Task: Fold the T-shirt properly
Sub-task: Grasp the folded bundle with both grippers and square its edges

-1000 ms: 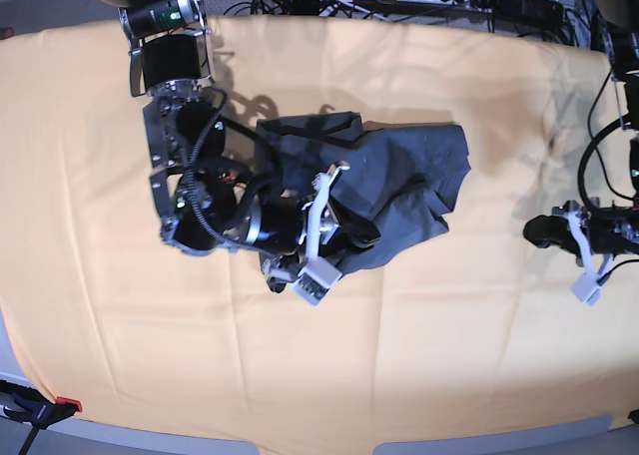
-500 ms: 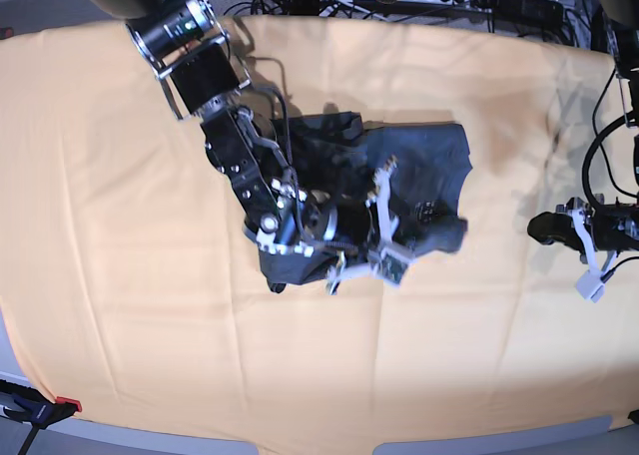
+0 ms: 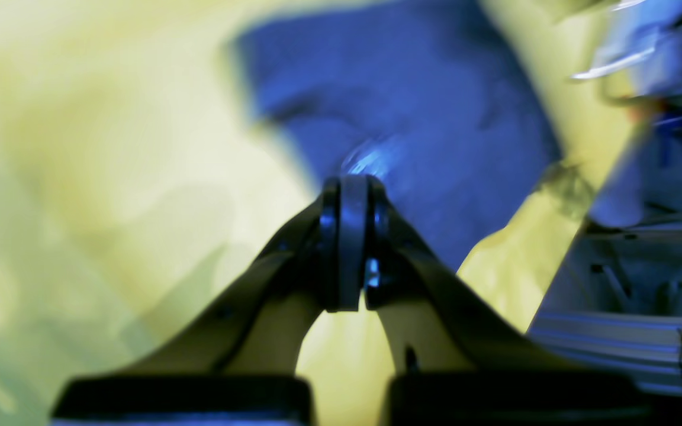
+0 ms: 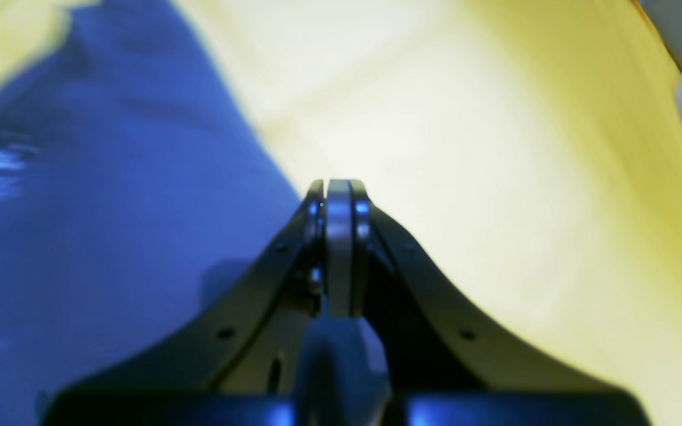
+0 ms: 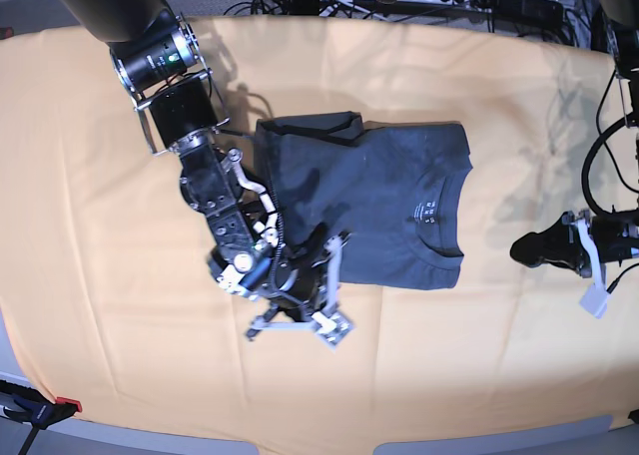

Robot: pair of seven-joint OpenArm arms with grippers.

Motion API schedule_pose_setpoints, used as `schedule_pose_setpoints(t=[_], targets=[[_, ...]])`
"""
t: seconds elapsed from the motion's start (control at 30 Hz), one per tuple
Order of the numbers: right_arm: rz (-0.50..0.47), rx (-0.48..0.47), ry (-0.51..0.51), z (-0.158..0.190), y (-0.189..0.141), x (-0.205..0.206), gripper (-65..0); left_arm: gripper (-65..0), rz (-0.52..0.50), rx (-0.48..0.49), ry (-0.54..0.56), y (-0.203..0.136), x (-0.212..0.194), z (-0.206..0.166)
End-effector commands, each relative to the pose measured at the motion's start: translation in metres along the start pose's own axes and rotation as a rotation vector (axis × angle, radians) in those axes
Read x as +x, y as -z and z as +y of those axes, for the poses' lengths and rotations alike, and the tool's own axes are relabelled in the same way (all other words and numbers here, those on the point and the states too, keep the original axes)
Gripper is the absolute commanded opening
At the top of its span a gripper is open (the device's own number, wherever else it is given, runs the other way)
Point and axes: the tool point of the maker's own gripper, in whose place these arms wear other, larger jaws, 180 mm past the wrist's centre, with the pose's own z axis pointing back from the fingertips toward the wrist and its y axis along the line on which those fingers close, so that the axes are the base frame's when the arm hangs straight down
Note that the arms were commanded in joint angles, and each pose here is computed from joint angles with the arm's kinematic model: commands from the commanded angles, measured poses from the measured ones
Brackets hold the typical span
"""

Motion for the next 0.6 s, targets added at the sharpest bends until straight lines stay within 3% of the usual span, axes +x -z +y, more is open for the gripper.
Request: schedule_pose_setpoints(t=[0.0,0.07,0.2,0.33,0.57], targets=[[-0.067,-0.056,0.012,-0.025,-0.008,0.022,-65.0,-65.0,-0.040,-0.008,0.034,-0.007,0.017,-0.006],[-0.059,-0.084,0.046,-0.043,-0.013,0.012,-65.0,-65.0,-0.046,-0.028,0.023,0.001,0.018,-0.011],[-0.079,0.013,0.079,-0.050,-0.019,-0.002,-65.0,-65.0,-0.073,-0.103,0.011,0.027,0.027,-0.037],[-0.045,0.044,0.088,-0.054,-0.008,-0.016,-65.0,-65.0,-0.098,-0.198,0.086,0.051,0.034,-0.076],[0.035,0.132,0.108,-0.059,0.017,-0.040,-65.0,-65.0,-0.040,-0.371,0.160,0.094,-0.010,-0.142]])
